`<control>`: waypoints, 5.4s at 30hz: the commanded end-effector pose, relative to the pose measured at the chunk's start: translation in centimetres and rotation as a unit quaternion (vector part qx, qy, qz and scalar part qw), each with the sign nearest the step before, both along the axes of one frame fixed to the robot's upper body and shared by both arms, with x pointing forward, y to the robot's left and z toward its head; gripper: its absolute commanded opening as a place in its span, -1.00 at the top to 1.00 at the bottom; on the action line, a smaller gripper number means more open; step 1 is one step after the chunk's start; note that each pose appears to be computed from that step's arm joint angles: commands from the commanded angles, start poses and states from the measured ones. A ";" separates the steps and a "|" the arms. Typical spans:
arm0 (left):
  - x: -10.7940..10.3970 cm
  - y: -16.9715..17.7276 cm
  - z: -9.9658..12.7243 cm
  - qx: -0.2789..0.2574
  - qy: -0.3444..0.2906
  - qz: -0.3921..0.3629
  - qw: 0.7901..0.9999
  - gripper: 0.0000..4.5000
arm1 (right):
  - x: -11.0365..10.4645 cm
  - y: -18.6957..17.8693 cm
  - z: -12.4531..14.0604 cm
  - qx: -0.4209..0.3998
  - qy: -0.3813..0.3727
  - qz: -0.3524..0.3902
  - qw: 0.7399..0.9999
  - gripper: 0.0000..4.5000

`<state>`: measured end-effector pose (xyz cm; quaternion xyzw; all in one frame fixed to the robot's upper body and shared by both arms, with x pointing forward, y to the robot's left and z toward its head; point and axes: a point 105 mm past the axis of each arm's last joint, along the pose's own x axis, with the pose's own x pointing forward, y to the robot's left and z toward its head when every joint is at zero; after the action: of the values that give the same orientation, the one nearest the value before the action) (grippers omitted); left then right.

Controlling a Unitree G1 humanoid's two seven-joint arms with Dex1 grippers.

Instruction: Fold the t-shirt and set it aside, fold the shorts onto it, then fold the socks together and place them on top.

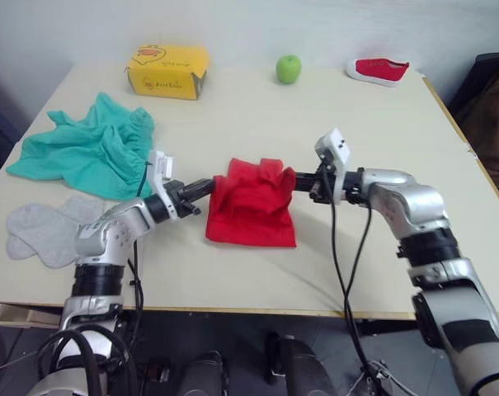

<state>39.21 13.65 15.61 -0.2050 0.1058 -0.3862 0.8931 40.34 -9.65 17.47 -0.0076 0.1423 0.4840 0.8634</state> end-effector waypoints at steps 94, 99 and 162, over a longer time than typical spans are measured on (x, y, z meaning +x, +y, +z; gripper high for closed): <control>-15.6 3.7 0.6 0.195 -0.084 -0.306 0.928 -0.34 | -16.2 -1.0 -1.2 -0.031 -0.138 0.187 0.972 0.25; -14.4 1.8 -0.1 0.189 -0.085 -0.321 0.924 0.07 | -14.4 0.7 -3.0 -0.047 -0.119 0.159 0.979 1.00; -7.7 -2.0 -5.9 0.258 -0.056 -0.252 0.931 0.99 | 2.8 2.0 0.3 -0.085 -0.171 -0.032 0.981 1.00</control>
<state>31.22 10.87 9.95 0.0922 0.1888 -0.5915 0.7785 43.30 -8.33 15.55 -0.1789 0.0676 0.4112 0.8912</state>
